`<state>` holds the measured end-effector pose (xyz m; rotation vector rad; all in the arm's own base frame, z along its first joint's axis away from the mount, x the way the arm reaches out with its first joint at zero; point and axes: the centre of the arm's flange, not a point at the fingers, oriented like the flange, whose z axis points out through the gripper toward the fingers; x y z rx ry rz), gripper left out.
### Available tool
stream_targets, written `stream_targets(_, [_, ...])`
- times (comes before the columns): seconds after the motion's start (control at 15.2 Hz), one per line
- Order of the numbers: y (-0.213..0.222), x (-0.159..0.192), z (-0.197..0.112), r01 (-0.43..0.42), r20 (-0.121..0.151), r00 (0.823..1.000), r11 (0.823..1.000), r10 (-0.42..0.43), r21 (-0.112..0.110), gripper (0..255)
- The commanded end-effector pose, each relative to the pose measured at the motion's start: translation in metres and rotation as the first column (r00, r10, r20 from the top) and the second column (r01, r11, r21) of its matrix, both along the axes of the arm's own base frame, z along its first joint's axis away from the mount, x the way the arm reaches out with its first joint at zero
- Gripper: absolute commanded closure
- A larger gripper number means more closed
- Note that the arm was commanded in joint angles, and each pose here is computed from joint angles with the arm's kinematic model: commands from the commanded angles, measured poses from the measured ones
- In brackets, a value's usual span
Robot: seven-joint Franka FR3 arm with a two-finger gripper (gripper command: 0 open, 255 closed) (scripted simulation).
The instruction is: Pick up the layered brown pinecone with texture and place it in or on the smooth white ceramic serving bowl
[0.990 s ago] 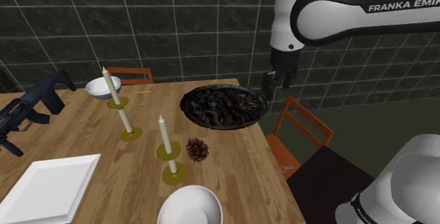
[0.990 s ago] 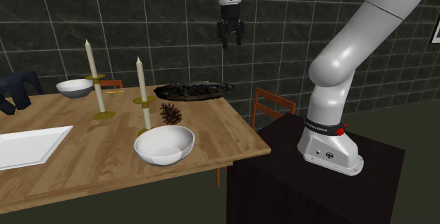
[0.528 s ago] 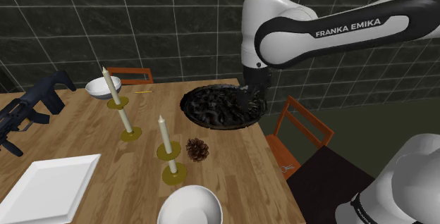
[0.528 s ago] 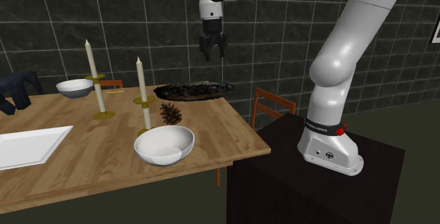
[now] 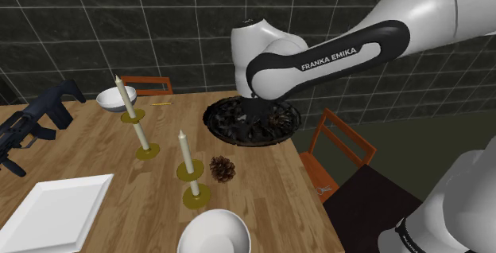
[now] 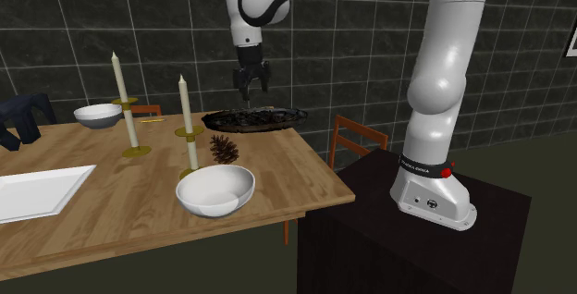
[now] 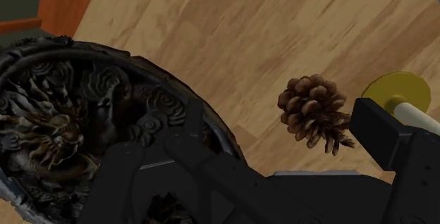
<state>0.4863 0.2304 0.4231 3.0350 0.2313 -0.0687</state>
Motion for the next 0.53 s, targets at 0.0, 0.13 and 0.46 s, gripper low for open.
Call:
stream_targets(0.0, [0.015, 0.014, -0.019, -0.013, -0.002, 1.000, 1.000, 0.013, -0.002, 0])
stream_targets(0.13, [0.034, 0.025, -0.035, -0.027, -0.004, 1.000, 1.000, 0.027, -0.005, 0])
stream_targets(0.46, [0.080, 0.054, -0.074, -0.062, -0.009, 0.998, 0.998, 0.062, -0.011, 0])
